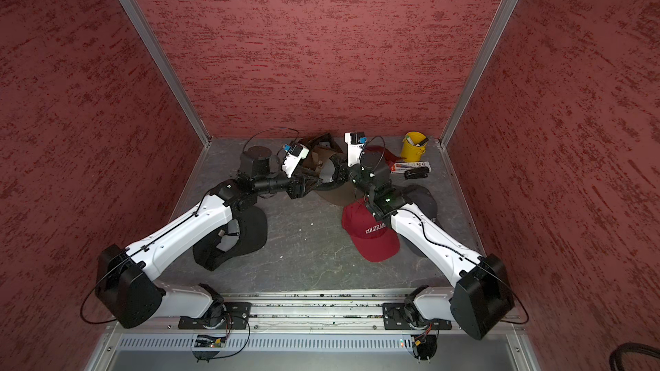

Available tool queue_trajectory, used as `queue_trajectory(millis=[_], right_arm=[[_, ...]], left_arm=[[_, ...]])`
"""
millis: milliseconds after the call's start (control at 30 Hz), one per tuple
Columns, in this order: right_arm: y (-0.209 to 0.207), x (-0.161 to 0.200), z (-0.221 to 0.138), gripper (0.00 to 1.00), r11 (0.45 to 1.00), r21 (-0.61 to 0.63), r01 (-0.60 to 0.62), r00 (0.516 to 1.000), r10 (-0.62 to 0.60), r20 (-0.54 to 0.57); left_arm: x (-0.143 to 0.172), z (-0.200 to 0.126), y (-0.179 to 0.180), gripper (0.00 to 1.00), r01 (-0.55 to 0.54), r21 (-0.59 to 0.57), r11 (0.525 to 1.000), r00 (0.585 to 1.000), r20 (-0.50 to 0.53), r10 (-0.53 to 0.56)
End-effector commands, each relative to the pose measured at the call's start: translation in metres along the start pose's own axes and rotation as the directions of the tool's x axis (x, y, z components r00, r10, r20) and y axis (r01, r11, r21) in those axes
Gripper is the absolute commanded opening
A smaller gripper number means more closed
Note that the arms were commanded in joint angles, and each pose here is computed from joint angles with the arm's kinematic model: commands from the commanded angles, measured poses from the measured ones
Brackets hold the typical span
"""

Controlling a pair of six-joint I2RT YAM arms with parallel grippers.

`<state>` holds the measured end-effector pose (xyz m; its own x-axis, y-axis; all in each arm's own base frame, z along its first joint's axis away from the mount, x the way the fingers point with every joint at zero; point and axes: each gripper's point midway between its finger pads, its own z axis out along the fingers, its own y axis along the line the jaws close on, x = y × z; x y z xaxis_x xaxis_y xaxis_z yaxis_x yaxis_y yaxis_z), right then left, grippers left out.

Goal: Open the adjustable buckle of the baseball cap
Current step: Pull the adjustable strap on the baseball cap.

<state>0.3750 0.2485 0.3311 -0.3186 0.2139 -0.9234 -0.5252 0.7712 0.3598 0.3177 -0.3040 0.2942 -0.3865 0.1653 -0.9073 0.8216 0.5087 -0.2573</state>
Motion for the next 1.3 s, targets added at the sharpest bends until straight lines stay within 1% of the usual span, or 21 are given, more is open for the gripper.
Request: queue_trajectory(millis=[0, 100, 233, 400, 467, 533, 600, 833, 1000, 1100, 1167, 1267], right_arm=[[0.012, -0.027, -0.004, 0.0, 0.999, -0.042, 0.001, 0.998, 0.001, 0.059], [0.012, -0.027, -0.004, 0.0, 0.999, -0.041, 0.003, 0.998, -0.001, 0.06], [0.014, -0.028, -0.004, 0.0, 0.999, -0.049, 0.007, 0.998, -0.004, 0.059], [0.016, -0.029, -0.002, 0.0, 0.998, -0.062, 0.01, 0.998, -0.006, 0.056], [0.018, -0.03, -0.002, 0.0, 0.997, -0.07, 0.011, 0.998, -0.007, 0.057], [0.02, -0.031, -0.002, 0.0, 0.997, -0.078, 0.011, 0.998, -0.007, 0.058], [0.021, -0.031, -0.002, 0.0, 0.996, -0.084, 0.012, 0.998, -0.007, 0.057], [0.024, -0.029, 0.0, 0.0, 0.994, -0.106, 0.016, 0.999, -0.012, 0.042], [0.021, -0.027, 0.0, 0.0, 0.995, -0.093, 0.035, 0.999, -0.032, 0.033], [0.015, -0.023, -0.001, 0.0, 0.996, -0.066, 0.066, 0.998, -0.065, 0.019], [0.012, -0.018, -0.001, 0.09, 0.994, -0.051, 0.1, 0.995, -0.1, 0.008], [0.012, -0.016, -0.003, 0.19, 0.988, -0.051, 0.146, 0.989, -0.146, -0.002]], left_arm=[[-0.02, -0.001, 0.0, 0.56, -0.1, -0.046, 0.994, 0.993, 0.059, 0.103], [-0.023, -0.006, 0.002, 0.56, -0.129, -0.084, 0.988, 0.985, 0.102, 0.137], [-0.026, -0.011, 0.004, 0.57, -0.152, -0.112, 0.982, 0.978, 0.13, 0.166], [-0.021, -0.008, 0.006, 0.57, -0.16, -0.111, 0.981, 0.978, 0.115, 0.172], [-0.018, -0.005, 0.007, 0.55, -0.158, -0.106, 0.982, 0.98, 0.105, 0.169], [-0.017, -0.003, 0.007, 0.5, -0.157, -0.1, 0.983, 0.981, 0.101, 0.167], [-0.016, -0.002, 0.007, 0.39, -0.159, -0.093, 0.983, 0.981, 0.097, 0.167], [-0.017, 0.001, 0.006, 0.16, -0.156, -0.077, 0.985, 0.982, 0.097, 0.163], [-0.021, -0.002, -0.001, 0.0, -0.151, -0.033, 0.988, 0.984, 0.092, 0.154], [-0.024, -0.007, -0.011, 0.0, -0.133, 0.015, 0.991, 0.988, 0.081, 0.132], [-0.027, -0.012, -0.019, 0.0, -0.116, 0.058, 0.992, 0.991, 0.07, 0.112], [-0.03, -0.017, -0.031, 0.0, -0.092, 0.119, 0.989, 0.995, 0.053, 0.086]])
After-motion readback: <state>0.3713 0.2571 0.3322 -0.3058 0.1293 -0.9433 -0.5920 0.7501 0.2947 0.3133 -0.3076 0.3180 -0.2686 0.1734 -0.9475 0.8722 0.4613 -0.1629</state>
